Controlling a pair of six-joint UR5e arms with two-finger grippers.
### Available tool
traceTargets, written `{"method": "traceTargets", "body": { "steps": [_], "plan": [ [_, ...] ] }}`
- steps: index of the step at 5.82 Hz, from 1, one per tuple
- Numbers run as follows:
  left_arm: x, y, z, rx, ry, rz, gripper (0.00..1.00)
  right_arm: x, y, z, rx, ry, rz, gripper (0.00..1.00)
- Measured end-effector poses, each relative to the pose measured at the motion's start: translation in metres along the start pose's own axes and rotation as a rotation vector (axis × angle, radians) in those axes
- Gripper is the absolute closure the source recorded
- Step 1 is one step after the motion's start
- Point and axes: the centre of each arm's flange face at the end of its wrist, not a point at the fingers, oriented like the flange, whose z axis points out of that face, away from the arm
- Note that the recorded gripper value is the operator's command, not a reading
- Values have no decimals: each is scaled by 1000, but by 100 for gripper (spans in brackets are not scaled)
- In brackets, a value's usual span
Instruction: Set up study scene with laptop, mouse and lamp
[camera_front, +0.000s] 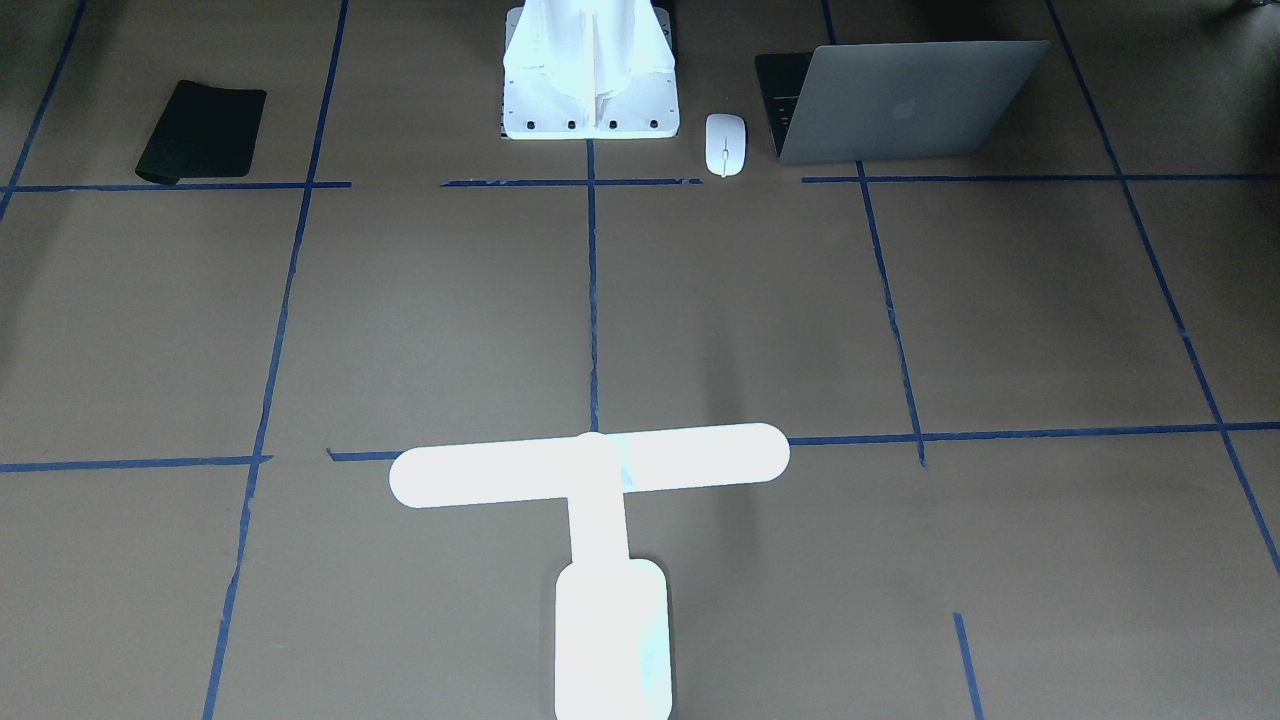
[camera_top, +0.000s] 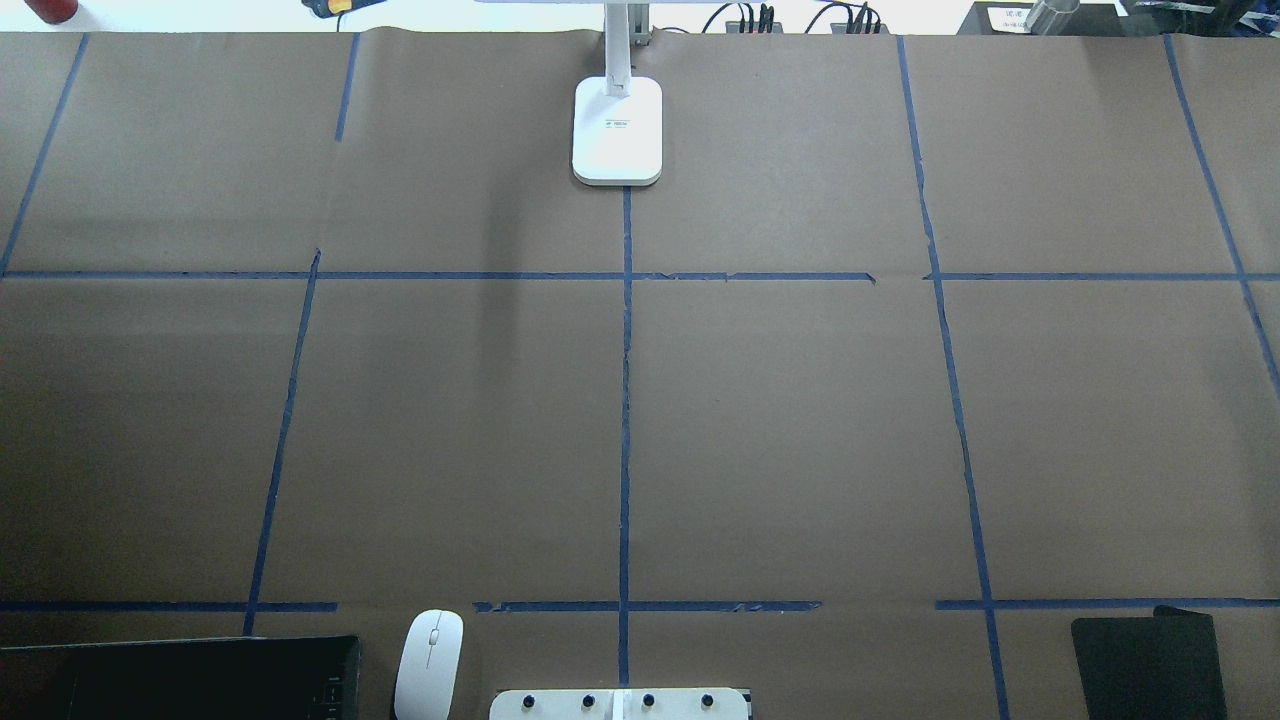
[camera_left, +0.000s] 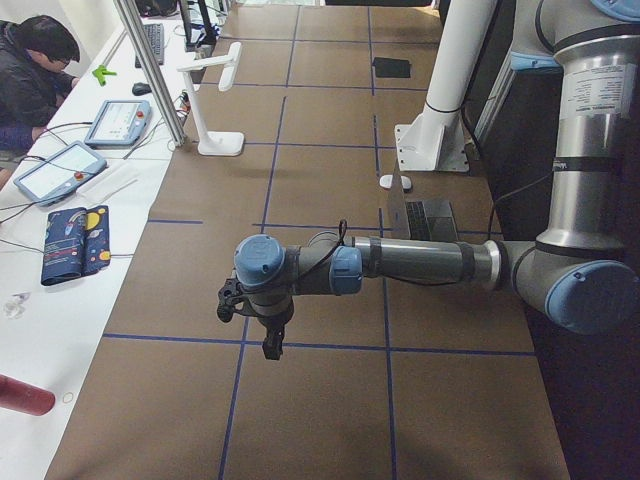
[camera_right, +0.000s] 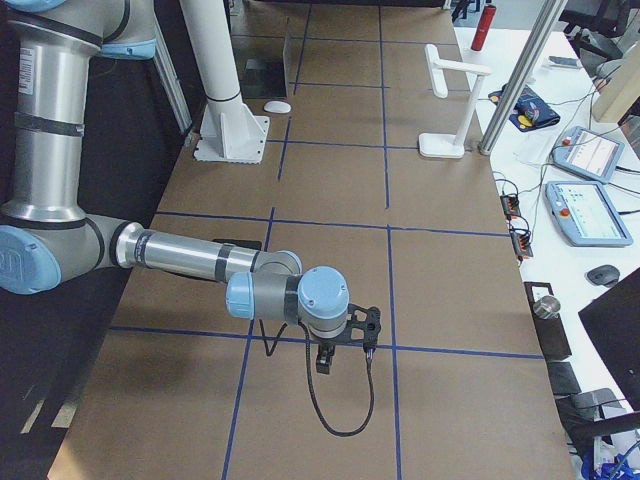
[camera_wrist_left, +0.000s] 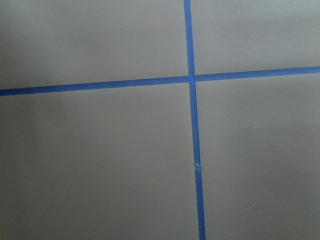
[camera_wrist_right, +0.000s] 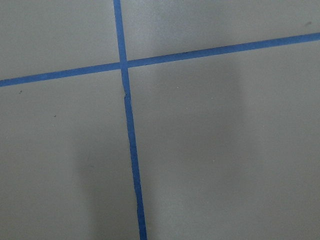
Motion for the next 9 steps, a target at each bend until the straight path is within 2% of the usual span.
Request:
{"method": "traceTargets", "body": {
  "steps": [5, 9],
  "plan": [
    [-1, 1, 1, -1, 0, -2, 0, 0, 0, 0, 4, -1, -3, 0],
    [0, 2, 0, 1, 1, -1, 0, -7, -3, -3, 7, -29, -9, 0]
  ]
}}
